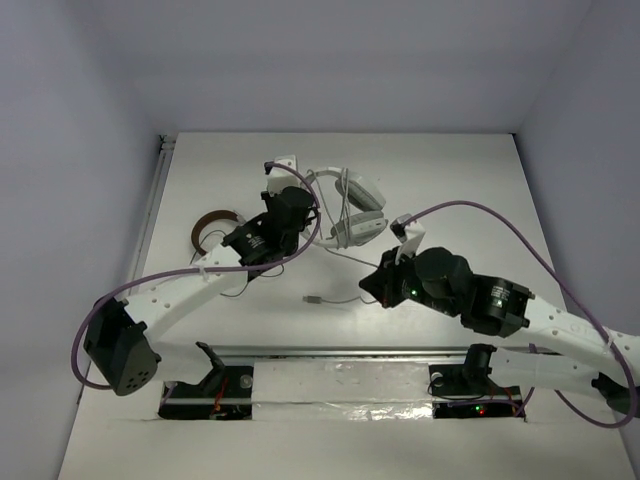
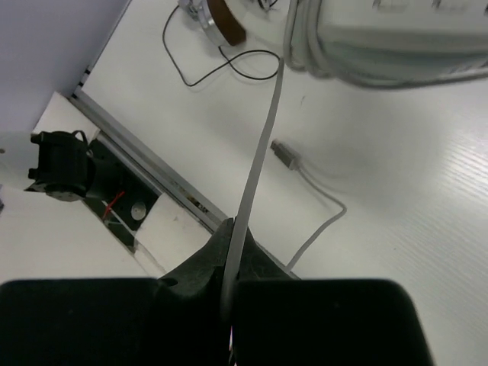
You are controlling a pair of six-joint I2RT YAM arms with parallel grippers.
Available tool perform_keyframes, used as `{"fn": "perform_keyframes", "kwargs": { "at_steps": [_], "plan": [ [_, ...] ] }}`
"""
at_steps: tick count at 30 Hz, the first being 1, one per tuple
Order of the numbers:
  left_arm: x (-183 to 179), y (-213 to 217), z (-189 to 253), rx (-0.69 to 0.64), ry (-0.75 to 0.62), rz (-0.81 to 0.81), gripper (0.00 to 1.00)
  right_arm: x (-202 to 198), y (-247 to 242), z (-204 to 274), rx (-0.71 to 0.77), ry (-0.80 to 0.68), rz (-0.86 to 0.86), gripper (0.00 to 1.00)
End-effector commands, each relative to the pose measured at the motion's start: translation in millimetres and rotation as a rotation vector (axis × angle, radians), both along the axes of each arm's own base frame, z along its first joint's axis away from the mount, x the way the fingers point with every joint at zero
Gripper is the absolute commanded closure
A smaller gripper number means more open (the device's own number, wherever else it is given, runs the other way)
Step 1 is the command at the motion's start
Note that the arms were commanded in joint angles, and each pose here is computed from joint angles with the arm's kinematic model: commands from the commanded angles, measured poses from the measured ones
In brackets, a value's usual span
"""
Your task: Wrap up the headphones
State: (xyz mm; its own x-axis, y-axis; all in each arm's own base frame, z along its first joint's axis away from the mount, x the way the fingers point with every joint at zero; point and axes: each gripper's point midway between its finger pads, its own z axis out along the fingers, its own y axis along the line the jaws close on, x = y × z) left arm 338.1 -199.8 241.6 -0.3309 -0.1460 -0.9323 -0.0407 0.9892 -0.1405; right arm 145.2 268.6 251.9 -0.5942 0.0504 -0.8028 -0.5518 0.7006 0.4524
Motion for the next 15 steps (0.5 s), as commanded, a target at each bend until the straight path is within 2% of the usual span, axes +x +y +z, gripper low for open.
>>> {"fn": "perform_keyframes", "kwargs": {
  "at_steps": [1,5,10,15],
  "plan": [
    [-9.3,-6.4,10.0,-0.085,-0.017,-0.033,1.0,7.1,-11.7,16.3,-0.104,-0.058,-0.02,1.0],
    [-27.2,-12.5,-14.2,0.02,0.068,-0.093,1.0,32.7,-31.7,22.3,-0.262,-0.14,-0.136,1.0],
    [-64.4,-12.5,-25.5,0.164,0.174,-0.163,1.0,49.3,-36.9,40.8,-0.329,-0.221,-0.186,1.0],
    [-93.1,-26.2,-31.0,0.213,0.237,-0.337,1.0,71.8,-40.6,38.3,-0.436,-0.282,-0.282,1.0]
  ]
}}
